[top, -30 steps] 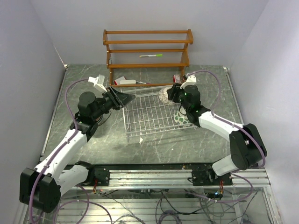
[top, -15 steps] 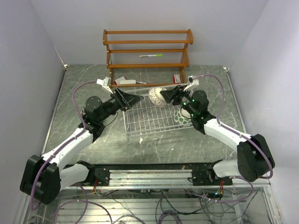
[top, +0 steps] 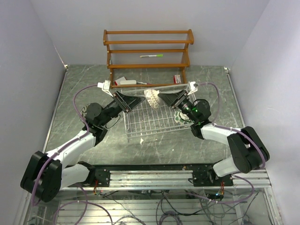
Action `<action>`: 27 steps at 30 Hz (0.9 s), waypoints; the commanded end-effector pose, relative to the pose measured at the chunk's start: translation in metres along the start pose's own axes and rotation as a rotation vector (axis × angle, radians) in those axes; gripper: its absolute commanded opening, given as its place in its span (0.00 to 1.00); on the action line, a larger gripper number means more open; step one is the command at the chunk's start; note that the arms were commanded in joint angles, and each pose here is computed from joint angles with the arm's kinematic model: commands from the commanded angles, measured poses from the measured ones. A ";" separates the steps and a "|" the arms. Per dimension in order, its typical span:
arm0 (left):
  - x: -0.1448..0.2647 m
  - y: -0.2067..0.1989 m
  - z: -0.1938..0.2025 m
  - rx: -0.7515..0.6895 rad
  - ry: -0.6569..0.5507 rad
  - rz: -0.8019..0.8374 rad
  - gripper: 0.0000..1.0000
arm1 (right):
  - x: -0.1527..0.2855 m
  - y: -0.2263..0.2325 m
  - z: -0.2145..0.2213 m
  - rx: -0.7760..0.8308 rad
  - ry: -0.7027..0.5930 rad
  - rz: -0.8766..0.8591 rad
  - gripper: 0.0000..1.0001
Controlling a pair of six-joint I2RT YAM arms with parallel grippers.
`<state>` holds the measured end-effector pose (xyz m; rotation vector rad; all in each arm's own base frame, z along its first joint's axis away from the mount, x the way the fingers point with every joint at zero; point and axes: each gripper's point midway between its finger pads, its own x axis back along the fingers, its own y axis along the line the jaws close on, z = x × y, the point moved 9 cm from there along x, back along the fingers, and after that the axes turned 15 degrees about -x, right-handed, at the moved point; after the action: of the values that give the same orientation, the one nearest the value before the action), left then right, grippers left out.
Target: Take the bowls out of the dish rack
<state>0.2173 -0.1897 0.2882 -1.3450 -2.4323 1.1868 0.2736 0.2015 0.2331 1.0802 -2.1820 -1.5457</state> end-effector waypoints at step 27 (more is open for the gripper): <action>-0.022 -0.009 0.011 0.027 -0.057 0.109 0.58 | 0.003 0.028 -0.023 -0.032 -0.054 -0.207 0.00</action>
<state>0.2232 -0.2145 0.2661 -1.3488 -2.3485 1.2599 0.2761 0.1924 0.2455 1.1988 -2.0829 -1.6930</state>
